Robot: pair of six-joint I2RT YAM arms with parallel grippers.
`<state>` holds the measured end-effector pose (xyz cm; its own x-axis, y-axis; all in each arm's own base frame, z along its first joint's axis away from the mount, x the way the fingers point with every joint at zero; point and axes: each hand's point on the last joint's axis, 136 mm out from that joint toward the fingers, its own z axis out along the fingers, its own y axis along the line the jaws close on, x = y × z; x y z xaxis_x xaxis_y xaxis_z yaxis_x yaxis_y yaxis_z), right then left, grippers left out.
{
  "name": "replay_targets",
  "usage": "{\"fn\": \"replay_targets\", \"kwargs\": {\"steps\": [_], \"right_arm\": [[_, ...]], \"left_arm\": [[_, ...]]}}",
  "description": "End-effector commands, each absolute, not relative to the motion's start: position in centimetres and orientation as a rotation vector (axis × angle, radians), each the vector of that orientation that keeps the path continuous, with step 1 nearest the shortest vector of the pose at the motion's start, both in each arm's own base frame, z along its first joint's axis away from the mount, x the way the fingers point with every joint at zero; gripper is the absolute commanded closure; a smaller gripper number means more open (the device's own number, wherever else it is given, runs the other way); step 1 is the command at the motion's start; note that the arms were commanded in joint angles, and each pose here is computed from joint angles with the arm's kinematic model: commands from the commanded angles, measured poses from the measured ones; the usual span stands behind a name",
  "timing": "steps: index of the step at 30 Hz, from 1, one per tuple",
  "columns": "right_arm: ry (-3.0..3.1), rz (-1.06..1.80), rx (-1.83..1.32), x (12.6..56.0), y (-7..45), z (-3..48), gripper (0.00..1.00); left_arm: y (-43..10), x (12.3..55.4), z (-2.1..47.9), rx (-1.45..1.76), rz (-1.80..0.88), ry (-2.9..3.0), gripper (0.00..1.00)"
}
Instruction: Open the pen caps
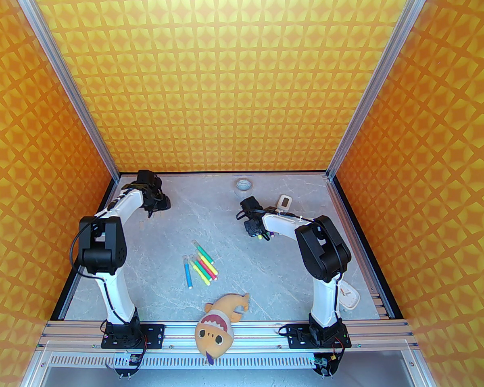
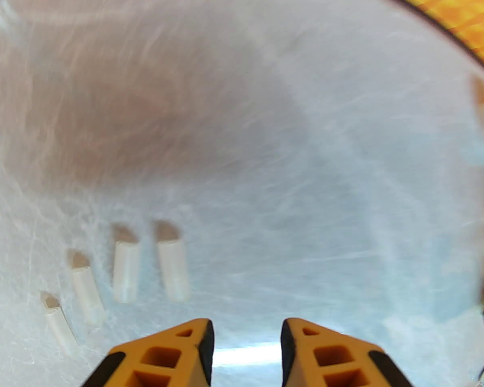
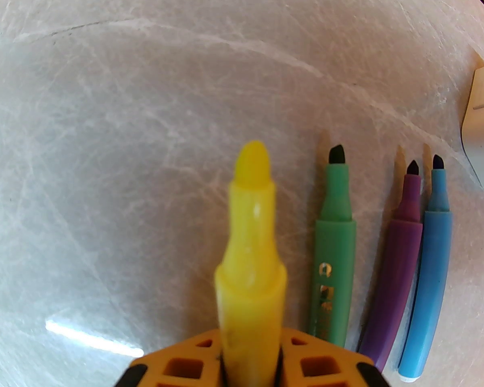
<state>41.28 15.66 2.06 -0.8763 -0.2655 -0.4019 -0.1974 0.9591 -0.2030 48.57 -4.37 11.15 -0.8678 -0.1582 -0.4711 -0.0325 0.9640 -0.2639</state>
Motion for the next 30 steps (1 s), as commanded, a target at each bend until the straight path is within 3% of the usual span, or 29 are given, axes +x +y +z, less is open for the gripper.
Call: {"fn": "replay_targets", "kwargs": {"steps": [1, 10, 16, 23, 30], "right_arm": [[2.686, -0.243, -0.311, 41.6, 15.3, 1.8, 0.75], [2.683, -0.164, -0.339, 41.2, 16.1, 2.8, 0.7], [2.671, -0.074, -0.389, 40.6, 17.2, 4.3, 0.61], [2.64, -0.047, -0.51, 39.2, 18.6, 7.4, 0.58], [2.596, 0.235, -0.78, 35.6, 25.0, 8.9, 0.57]], "left_arm": [[-5.4, 47.6, 13.0, -0.106, -0.444, 2.531, 0.66], [-6.9, 43.5, 15.6, -0.059, -0.566, 2.376, 0.56], [-7.0, 40.5, 14.8, -0.084, -0.587, 2.305, 0.35], [-7.1, 38.1, 13.2, -0.071, -0.592, 2.299, 0.33], [-7.1, 37.2, 13.2, -0.043, -0.58, 2.277, 0.33]]}}
